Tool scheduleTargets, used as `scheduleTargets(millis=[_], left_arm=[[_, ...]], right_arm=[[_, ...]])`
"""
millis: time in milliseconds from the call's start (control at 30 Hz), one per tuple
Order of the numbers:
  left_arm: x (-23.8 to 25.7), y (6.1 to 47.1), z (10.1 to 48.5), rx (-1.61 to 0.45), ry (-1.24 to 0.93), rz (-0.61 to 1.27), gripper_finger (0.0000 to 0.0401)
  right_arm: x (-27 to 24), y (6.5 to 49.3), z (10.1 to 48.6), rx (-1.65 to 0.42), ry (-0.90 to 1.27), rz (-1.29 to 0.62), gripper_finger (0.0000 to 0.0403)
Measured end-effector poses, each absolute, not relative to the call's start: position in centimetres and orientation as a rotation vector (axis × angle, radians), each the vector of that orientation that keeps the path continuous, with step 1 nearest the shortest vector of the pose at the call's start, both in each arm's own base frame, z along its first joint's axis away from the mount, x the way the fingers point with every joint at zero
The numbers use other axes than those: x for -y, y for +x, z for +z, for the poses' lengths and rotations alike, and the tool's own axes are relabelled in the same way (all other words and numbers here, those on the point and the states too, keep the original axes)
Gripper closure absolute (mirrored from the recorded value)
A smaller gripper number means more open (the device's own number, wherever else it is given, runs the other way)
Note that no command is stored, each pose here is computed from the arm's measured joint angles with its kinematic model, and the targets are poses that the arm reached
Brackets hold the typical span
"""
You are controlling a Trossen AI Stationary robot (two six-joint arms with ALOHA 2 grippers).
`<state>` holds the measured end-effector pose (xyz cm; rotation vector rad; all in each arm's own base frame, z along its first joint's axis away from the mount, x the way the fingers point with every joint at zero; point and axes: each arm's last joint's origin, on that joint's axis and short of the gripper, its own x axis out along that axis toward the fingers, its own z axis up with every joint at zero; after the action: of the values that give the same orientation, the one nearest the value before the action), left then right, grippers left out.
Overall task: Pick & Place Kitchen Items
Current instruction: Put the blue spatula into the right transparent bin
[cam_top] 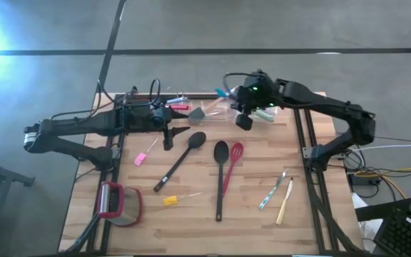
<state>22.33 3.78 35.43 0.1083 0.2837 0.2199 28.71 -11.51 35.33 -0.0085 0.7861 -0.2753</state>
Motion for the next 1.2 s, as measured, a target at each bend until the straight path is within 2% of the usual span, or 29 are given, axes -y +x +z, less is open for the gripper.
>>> scheduleTargets(millis=[200, 467, 733, 900, 1200], left_arm=[[-3.7, 22.0, 35.6, -0.275, 0.108, 0.220, 0.0205], [-3.7, 21.9, 35.7, -0.271, 0.111, 0.220, 0.0204], [-3.7, 21.7, 35.9, -0.264, 0.112, 0.220, 0.0206], [-3.7, 21.5, 36.0, -0.258, 0.113, 0.221, 0.0206], [-3.6, 21.4, 35.8, -0.288, 0.145, 0.214, 0.0206]], right_arm=[[13.2, 32.4, 33.4, -0.946, -0.086, -0.208, 0.0392], [15.6, 36.1, 30.1, -1.307, -0.234, -0.289, 0.0392], [17.3, 38.8, 27.1, -1.569, -0.342, -0.256, 0.0392], [18.1, 40.4, 25.9, -1.605, -0.435, -0.182, 0.0392], [19.4, 42.0, 24.7, -1.610, -0.507, -0.155, 0.0392]])
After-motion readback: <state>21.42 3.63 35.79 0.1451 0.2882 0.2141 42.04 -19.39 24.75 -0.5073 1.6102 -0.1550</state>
